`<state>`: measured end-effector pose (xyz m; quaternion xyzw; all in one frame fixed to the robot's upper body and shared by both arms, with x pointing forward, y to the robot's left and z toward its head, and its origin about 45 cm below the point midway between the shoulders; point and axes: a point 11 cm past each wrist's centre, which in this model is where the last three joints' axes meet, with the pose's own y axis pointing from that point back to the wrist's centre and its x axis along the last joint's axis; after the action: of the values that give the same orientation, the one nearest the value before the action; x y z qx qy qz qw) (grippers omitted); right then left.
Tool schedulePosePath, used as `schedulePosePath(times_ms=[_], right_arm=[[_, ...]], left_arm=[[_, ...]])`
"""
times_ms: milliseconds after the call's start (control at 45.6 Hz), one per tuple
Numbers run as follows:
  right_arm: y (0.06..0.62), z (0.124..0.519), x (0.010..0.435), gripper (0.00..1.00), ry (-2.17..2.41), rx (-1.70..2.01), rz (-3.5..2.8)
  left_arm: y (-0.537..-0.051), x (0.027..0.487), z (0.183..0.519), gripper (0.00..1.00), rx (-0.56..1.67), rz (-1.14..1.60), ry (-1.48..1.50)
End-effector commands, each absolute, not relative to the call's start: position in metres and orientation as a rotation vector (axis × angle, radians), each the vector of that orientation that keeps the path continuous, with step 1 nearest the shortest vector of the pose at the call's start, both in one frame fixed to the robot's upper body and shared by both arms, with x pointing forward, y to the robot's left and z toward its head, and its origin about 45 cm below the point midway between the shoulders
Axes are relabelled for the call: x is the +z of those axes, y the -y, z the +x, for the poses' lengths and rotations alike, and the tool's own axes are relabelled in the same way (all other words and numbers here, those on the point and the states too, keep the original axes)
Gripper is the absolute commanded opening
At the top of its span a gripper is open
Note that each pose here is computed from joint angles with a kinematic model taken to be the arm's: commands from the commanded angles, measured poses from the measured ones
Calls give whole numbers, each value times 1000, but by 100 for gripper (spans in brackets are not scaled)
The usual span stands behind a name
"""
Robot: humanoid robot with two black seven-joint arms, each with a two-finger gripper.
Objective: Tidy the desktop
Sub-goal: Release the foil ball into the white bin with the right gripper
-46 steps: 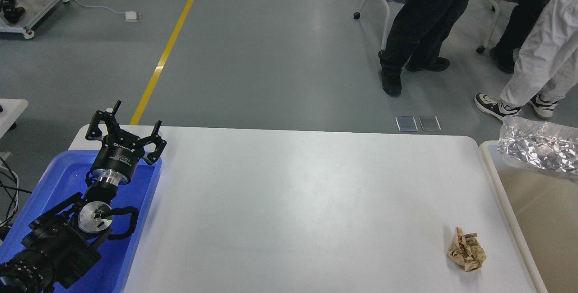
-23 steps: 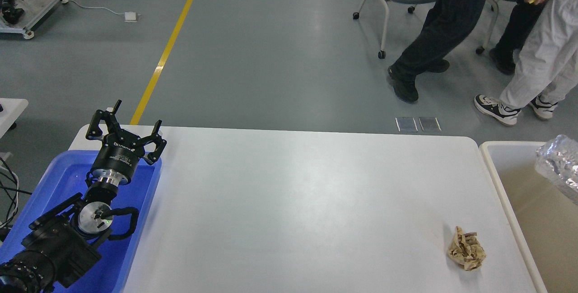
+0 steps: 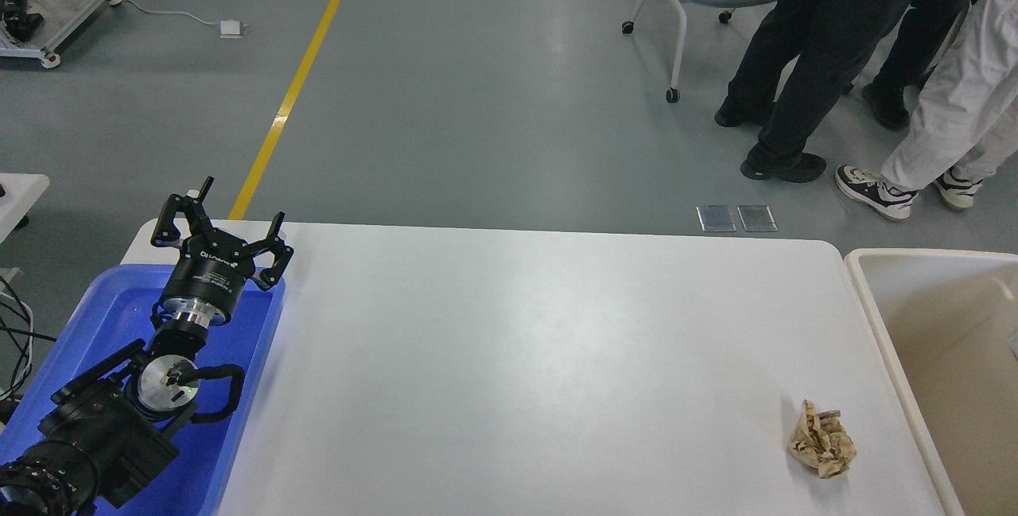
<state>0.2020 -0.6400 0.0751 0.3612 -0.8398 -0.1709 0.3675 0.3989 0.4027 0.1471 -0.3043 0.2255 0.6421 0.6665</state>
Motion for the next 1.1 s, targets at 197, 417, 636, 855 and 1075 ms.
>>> schedulePosePath(times_ms=[197,417,636,855,1075], right_arm=[[630,209,68,0,2149,-462,928],[621,231,73,0,2127,-427,981],[612,253,80,47,2124,-394,1030],[604,265,81,100,2138,-392,1064],[600,286,93,100,2220,-396,1087]], left_arm=[[-403,147,399,100,1449,-688,-508],[-403,147,399,100,1449,-688,-508],[-402,147,399,100,1449,-686,-509],[-403,147,399,100,1449,-688,-508],[-403,147,399,100,1449,-688,-508]])
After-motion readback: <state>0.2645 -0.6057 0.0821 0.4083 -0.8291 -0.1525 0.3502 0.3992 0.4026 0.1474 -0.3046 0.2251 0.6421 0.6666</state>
